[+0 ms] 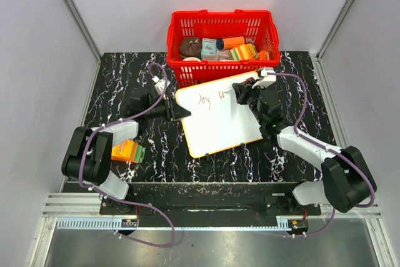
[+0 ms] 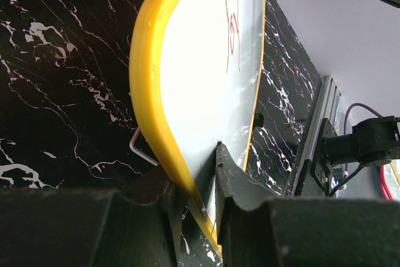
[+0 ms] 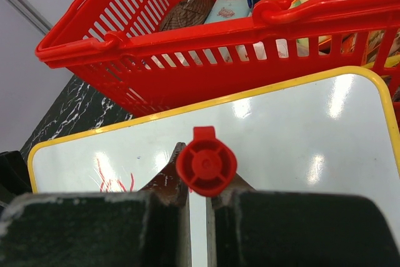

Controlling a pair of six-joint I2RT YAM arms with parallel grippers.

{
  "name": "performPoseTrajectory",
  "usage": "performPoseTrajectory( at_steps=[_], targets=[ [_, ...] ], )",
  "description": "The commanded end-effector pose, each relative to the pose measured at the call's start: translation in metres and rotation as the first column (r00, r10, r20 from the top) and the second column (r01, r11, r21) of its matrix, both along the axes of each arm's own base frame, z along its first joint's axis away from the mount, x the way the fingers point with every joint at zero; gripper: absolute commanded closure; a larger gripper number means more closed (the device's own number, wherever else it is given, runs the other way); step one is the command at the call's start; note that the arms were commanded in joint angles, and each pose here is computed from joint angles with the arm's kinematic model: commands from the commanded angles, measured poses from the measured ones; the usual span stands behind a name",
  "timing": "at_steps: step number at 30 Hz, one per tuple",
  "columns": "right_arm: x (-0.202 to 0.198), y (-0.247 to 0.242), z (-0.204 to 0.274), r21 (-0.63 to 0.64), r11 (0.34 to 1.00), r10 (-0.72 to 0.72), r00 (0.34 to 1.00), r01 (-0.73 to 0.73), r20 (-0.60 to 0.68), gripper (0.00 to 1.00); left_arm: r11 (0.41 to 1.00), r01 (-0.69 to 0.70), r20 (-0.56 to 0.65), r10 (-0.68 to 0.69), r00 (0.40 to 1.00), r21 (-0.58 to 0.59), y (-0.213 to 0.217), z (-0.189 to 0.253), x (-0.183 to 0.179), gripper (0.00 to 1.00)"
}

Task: Write a sentence on the whiteboard
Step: Write on the whiteboard with the whiteboard.

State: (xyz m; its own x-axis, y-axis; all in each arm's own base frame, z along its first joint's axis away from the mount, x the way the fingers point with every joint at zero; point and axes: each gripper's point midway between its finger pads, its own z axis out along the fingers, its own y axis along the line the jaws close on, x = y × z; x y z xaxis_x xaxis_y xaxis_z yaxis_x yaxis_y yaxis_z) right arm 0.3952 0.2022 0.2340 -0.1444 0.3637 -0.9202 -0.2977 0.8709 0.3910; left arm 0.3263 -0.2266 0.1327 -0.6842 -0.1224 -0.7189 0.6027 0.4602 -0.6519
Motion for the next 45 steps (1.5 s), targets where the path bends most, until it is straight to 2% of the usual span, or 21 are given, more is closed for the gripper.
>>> performPoseTrajectory(
  at_steps=[1, 17, 22, 28, 31, 45],
  targets=[
    [-0.003, -0.008, -0.003, -0.01, 1.0, -0.016, 1.0, 0.016, -0.003, 1.0, 0.987, -0.036, 0.097, 0.021, 0.995, 0.156, 0.006, -0.033, 0.011, 1.0],
    [-0.015, -0.011, -0.014, 0.002, 1.0, -0.003, 1.0, 0.003, -0.027, 1.0, 0.987, -0.039, 0.098, 0.023, 0.995, 0.158, 0.006, -0.033, 0.011, 1.0],
    [-0.018, -0.012, 0.01, 0.038, 0.999, -0.003, 1.0, 0.002, 0.018, 1.0, 0.986, -0.04, 0.098, 0.025, 0.995, 0.159, 0.007, -0.032, 0.012, 1.0],
    [-0.04, -0.022, 0.066, 0.109, 0.994, 0.0, 0.991, -0.015, 0.131, 1.0, 0.987, -0.037, 0.097, 0.022, 0.995, 0.159, 0.006, -0.033, 0.011, 1.0],
    [-0.051, -0.028, 0.078, 0.122, 0.992, -0.003, 0.988, -0.016, 0.153, 1.0, 0.987, -0.038, 0.097, 0.023, 0.995, 0.158, 0.006, -0.032, 0.011, 1.0],
    [-0.069, -0.044, 0.072, 0.088, 0.996, -0.026, 0.991, 0.014, 0.129, 1.0, 0.987, -0.036, 0.103, 0.019, 0.995, 0.159, 0.005, -0.031, 0.01, 1.0]
  ],
)
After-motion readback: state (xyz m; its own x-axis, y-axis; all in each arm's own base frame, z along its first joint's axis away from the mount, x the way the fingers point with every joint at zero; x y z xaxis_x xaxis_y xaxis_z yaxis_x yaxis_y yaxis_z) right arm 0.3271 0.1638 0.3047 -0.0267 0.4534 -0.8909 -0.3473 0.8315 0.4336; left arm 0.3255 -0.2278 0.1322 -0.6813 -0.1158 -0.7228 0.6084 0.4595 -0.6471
